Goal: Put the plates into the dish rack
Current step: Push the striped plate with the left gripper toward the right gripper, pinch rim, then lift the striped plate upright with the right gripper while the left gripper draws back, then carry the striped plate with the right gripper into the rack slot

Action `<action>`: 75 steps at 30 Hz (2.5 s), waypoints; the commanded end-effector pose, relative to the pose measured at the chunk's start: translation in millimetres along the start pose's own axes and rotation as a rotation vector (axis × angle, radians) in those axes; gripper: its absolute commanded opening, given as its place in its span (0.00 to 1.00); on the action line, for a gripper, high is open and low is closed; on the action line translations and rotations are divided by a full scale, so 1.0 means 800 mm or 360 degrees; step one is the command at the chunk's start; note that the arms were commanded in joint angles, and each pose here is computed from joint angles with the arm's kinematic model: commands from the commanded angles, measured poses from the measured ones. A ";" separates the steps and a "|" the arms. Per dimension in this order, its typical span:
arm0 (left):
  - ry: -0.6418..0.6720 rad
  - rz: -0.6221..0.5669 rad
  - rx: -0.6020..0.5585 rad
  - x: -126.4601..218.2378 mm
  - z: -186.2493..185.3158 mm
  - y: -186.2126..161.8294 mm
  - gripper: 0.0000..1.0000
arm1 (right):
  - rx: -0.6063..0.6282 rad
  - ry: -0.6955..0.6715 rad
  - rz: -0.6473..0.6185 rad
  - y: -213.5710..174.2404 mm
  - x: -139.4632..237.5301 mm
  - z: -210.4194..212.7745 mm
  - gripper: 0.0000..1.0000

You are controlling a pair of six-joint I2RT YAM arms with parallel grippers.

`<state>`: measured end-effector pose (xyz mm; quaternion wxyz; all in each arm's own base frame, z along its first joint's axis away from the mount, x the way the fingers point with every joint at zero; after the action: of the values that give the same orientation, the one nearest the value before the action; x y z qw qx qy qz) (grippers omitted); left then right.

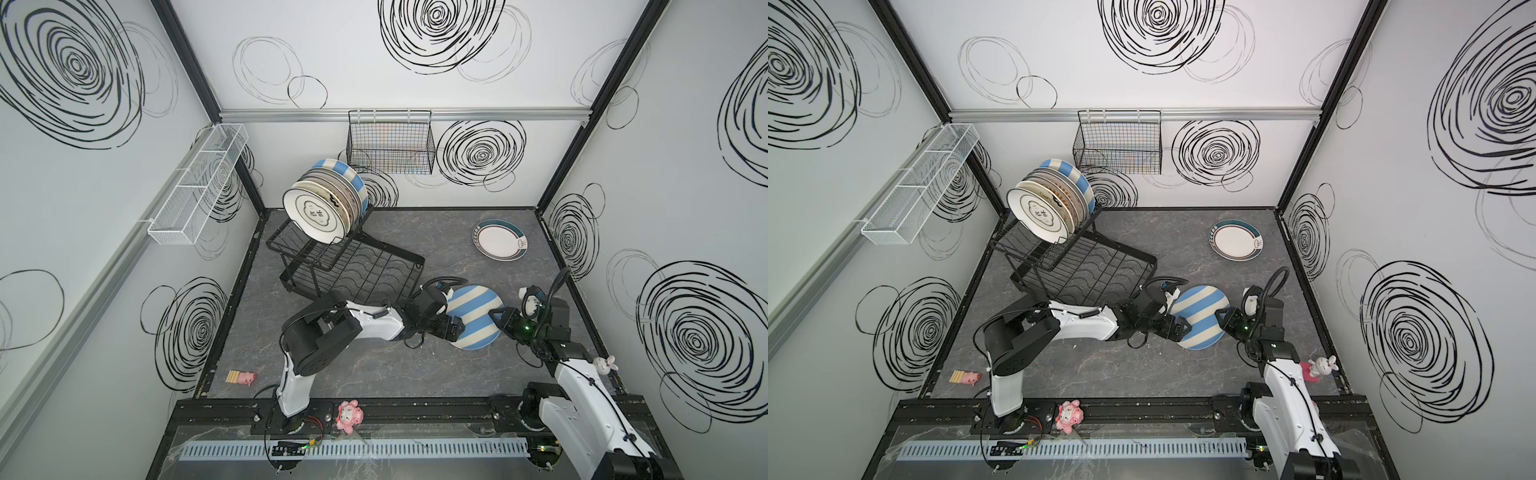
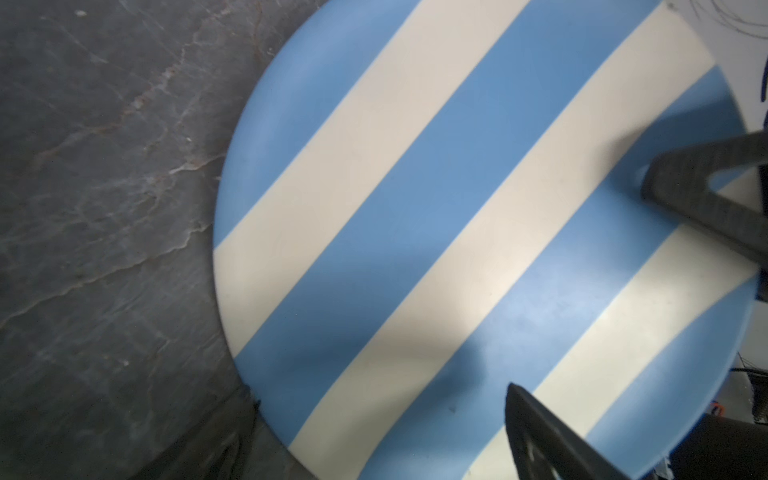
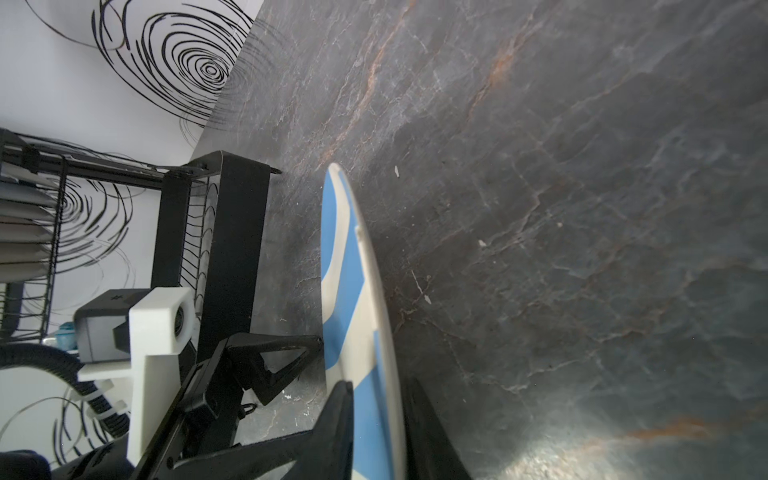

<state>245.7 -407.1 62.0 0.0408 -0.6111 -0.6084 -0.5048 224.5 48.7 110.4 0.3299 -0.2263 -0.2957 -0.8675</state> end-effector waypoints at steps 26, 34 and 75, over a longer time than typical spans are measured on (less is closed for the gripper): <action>0.0183 -0.0500 0.0131 0.306 0.015 0.072 0.96 | 0.0814 0.0526 -0.0641 0.132 0.125 0.251 0.00; 0.0538 -0.0727 0.0293 0.449 0.077 0.065 0.96 | 0.1202 0.0829 -0.0699 0.108 0.128 0.409 0.00; 0.0834 -0.0865 0.0847 0.501 0.234 -0.023 0.96 | 0.2101 0.1166 -0.0932 -0.023 -0.014 0.666 0.00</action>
<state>233.7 1.6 222.8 0.2316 -0.2571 -0.8236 -0.4494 327.7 419.9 447.8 0.2778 0.3661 -0.6773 -0.5745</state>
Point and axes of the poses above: each gripper's point midway between its finger pads, its own x axis back along the fingers, its own z axis along the line the jaws close on, y = z × x, the point moved 3 cm from there along x, back along the fingers, and after that the axes turned 3 degrees about -x, right-handed, at the moved point
